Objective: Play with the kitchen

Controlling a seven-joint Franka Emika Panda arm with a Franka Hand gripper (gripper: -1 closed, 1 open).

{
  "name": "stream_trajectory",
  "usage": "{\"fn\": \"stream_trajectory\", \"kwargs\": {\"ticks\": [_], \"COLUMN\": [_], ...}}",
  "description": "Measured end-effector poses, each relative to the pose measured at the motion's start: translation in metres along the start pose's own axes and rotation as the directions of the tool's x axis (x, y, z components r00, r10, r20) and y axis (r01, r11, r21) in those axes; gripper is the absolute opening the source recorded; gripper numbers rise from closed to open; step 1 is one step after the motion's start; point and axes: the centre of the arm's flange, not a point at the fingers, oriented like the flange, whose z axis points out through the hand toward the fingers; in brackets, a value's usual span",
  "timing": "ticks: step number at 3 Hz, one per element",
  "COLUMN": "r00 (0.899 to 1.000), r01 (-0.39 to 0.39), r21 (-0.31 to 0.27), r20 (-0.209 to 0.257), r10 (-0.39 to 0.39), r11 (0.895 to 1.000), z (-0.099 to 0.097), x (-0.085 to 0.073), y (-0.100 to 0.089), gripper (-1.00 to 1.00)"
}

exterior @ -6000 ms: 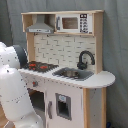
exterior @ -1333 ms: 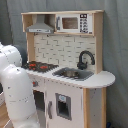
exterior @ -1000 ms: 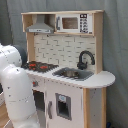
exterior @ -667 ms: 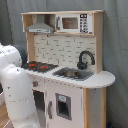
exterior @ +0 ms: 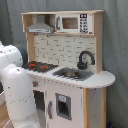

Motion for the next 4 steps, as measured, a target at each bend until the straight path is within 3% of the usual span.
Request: {"fn": "stream_trajectory", "kwargs": {"ticks": [2, 3, 4], "r00": [0.996, 0.991, 0.981], "r01": [-0.087, -0.123, -0.175], "r21": [-0.089, -0.061, 0.007], "r20": [-0.005, 0.051, 0.086], "r10": [0.087, 0.127, 0.174], "r11": [0.992, 0.99, 0.985], "z": [0.022, 0.052, 0.082], "x": [0.009, 0.003, -0.002], "y": [-0.023, -0.026, -0.031], "gripper": [1.0, 1.0, 1.0]}}
